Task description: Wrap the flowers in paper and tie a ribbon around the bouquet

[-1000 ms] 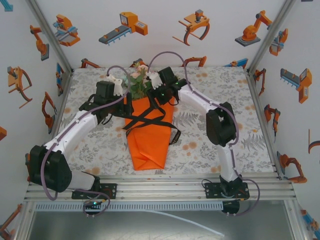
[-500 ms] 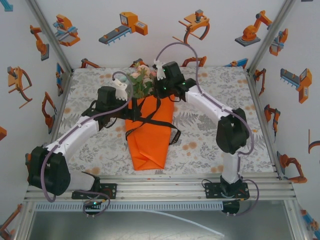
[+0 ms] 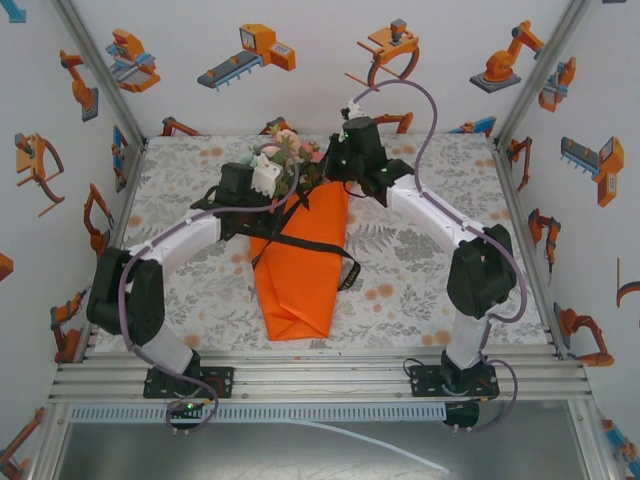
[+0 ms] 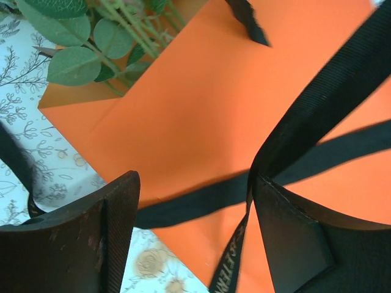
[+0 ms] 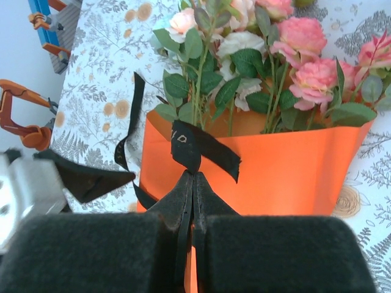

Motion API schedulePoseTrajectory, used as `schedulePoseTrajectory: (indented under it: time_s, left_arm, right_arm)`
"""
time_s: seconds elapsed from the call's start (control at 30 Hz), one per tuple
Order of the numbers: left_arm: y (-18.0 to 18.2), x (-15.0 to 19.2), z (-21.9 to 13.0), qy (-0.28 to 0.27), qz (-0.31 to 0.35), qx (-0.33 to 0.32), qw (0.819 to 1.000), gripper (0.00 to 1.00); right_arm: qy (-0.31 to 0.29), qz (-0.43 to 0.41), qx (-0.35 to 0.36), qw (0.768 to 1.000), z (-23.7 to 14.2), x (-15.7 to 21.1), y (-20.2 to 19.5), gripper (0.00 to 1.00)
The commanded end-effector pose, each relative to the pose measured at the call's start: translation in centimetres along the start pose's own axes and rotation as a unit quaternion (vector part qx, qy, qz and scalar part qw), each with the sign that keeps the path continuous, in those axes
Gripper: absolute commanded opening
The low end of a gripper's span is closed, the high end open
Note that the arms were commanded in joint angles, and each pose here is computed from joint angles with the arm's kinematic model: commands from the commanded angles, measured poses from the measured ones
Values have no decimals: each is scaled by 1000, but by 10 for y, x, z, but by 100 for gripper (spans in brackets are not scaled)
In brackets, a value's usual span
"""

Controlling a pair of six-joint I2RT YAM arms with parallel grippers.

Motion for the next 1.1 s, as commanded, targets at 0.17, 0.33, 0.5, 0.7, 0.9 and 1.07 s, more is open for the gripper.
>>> schedulePoseTrajectory:
  time_s: [0.17, 0.33, 0.5, 0.7, 0.9, 1.07]
  left_arm:
    - [-20, 27, 21, 77, 42, 93, 992, 69]
    - [-20, 48, 35, 128, 36, 104, 986, 60]
    - [-17, 58, 36, 153, 34, 100, 983, 49]
    - [-14, 69, 26, 178, 28, 98, 979, 45]
    - [-4, 56, 15, 134, 4, 80, 988, 46]
    - [-1, 23, -4, 52, -6, 68, 996, 56]
  right_arm:
    - [8, 10, -6, 1000, -3, 9, 1, 0]
    - [11, 9, -10, 1000, -3, 11, 2, 0]
    - [6, 9, -4, 1000, -7, 9, 0, 0]
    - [7, 5, -5, 1000, -10, 8, 1, 0]
    - [10, -1, -3, 1000, -13, 9, 0, 0]
    - [10, -5, -2, 1000, -15, 9, 0, 0]
Point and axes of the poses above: each hand's point on the last joint's axis, 136 mm out from that joint toward the fingers, its own z axis out along the fingers, its own y axis along the line the jaws close on, x = y × z, the point moved 1 cm from there along -z, back along the fingers, and after that the axes turned 4 degrees about -z, right-handed, at the moved point
